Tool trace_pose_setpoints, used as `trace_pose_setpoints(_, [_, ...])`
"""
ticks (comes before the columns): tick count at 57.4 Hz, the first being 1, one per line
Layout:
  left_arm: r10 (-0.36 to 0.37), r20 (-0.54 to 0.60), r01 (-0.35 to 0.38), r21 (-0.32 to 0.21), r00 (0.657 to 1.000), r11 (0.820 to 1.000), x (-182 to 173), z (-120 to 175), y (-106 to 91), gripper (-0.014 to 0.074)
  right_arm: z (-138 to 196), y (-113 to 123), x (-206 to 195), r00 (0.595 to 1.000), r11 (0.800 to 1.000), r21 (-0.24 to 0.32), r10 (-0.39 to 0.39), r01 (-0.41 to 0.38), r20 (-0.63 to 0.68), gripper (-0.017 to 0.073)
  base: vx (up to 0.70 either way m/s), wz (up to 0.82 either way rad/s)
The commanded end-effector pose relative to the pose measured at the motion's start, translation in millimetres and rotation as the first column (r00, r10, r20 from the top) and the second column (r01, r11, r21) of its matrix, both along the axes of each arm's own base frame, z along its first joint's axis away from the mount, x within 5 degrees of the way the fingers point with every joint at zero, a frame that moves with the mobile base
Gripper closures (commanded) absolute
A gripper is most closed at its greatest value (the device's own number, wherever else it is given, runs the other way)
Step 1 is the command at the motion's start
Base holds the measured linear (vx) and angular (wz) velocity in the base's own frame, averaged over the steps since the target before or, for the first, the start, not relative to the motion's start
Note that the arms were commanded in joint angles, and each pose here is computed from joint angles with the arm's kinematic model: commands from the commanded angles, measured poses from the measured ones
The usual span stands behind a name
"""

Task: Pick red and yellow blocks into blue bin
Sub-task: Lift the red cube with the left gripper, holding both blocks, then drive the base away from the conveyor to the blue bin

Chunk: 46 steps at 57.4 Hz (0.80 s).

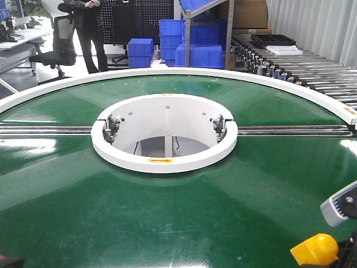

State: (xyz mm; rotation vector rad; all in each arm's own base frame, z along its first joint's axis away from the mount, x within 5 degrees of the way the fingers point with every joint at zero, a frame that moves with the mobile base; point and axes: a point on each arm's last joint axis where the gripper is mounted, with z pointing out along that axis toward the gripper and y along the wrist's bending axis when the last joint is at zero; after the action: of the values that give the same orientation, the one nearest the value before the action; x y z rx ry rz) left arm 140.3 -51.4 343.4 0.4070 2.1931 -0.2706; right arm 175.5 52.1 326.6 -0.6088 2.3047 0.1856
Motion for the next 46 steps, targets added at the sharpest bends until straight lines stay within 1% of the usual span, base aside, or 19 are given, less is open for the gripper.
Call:
trace_pose_setpoints(1, [0.006, 0.089, -0.002, -0.050, 0.996, 0.999, 1.0, 15.2, -1.8, 0.0323, 14.8, -0.4, 2.2, 0.996, 1.000, 0.025, -0.014, 0.012, 0.092, 0.0300, 0.00, 0.00])
trace_pose_setpoints(28, [0.006, 0.089, -0.002, -0.050, 0.996, 0.999, 1.0, 15.2, -1.8, 0.0323, 14.5, -0.4, 1.9, 0.996, 1.000, 0.024, -0.013, 0.011, 0.089, 0.0300, 0.00, 0.01])
trace_pose_setpoints(46, [0.007, 0.091, -0.002, -0.050, 0.996, 0.999, 1.1, 15.3, -1.8, 0.0323, 14.5, -0.4, 1.9, 0.996, 1.000, 0.024, -0.013, 0.011, 0.089, 0.0300, -0.04, 0.16])
